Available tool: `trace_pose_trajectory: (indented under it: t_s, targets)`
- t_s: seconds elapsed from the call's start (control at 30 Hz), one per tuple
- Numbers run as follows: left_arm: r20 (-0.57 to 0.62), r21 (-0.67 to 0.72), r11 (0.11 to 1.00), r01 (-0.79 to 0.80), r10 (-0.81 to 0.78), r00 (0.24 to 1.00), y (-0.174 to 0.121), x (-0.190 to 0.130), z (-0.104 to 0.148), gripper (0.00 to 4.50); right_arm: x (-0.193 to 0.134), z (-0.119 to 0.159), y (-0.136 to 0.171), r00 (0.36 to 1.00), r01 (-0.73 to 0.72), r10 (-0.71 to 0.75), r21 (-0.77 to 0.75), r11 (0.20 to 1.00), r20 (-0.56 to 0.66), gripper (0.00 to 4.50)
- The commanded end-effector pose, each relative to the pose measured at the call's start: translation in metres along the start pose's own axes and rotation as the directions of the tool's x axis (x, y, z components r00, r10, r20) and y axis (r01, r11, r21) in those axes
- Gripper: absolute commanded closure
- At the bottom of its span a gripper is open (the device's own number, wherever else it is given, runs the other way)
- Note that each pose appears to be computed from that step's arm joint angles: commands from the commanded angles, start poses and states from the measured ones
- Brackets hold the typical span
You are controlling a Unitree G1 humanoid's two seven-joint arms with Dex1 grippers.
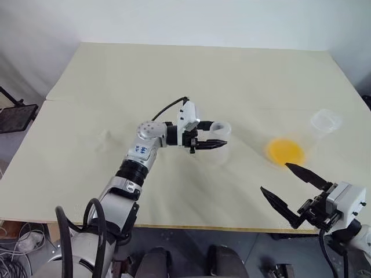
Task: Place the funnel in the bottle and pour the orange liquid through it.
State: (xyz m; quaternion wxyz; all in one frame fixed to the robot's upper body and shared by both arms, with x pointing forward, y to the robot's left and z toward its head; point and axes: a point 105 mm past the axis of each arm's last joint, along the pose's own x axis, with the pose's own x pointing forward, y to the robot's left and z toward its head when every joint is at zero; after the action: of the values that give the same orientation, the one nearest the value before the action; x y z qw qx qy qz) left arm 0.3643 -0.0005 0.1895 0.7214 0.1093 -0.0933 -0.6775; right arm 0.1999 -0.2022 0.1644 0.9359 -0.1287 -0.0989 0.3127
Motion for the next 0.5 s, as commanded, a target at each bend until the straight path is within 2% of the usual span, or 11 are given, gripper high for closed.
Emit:
trace_pose_trajectory:
  t_s: [0.03, 0.1, 0.3, 0.5]
  targets:
    - [-0.011, 0.044, 0.999, -0.019, 0.02, 1.0, 0.009, -0.002, 0.011, 0.62, 0.004, 0.009, 0.002, 0.999, -0.001, 0.002, -0.027, 1.0, 0.043, 0.0]
    - [-0.013, 0.036, 0.999, -0.023, 0.023, 1.0, 0.011, -0.003, 0.011, 0.03, 0.006, 0.009, 0.002, 0.999, -0.004, 0.005, -0.025, 1.0, 0.047, 0.0]
    - [0.021, -0.084, 0.996, -0.016, 0.018, 1.0, 0.01, -0.007, 0.01, 0.03, 0.013, 0.007, 0.0, 0.998, -0.025, 0.026, -0.023, 0.999, 0.056, 0.0]
    - [-0.03, -0.12, 0.991, -0.064, 0.061, 0.998, 0.015, -0.025, 0.001, 0.03, 0.016, 0.006, -0.001, 0.997, -0.042, 0.043, -0.021, 0.999, 0.06, 0.0]
